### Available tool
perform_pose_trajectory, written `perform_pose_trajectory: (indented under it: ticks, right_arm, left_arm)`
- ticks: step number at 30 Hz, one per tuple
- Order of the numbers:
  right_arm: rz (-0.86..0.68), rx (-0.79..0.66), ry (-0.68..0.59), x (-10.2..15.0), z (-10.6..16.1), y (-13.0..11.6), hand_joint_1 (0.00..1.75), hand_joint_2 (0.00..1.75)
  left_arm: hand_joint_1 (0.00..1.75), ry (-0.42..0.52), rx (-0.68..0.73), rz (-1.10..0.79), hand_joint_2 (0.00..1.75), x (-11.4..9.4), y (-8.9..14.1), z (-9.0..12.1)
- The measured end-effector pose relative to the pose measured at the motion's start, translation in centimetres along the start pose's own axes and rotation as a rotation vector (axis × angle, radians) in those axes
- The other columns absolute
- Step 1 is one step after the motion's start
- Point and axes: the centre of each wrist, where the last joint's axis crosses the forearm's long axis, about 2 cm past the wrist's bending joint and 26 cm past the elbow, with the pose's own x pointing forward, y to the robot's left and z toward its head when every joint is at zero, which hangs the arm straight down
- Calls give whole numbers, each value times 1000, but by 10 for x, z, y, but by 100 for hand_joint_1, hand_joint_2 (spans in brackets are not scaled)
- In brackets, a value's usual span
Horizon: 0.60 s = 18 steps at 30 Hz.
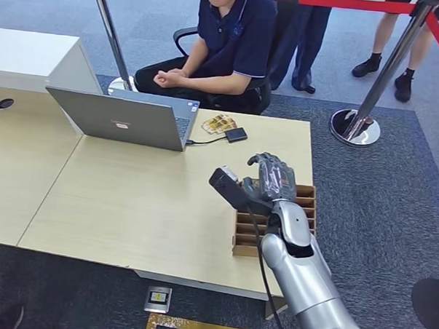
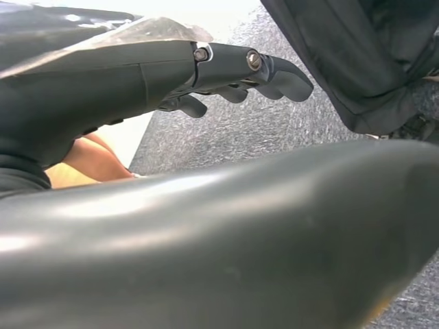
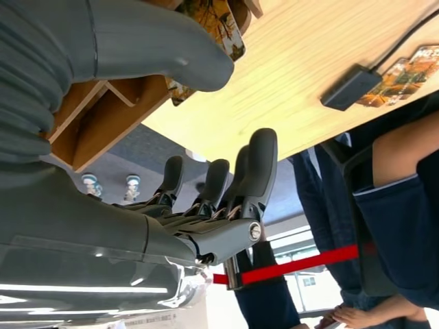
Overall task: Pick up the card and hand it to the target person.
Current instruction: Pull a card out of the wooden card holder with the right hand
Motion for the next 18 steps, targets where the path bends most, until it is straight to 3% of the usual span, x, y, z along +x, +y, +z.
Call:
perform_pose_trajectory:
  ticks: [18]
  right_arm:
    - [14,44,29,-7,1,11,76,175]
  left_arm:
    - [0,3,6,5,0,0,0,0]
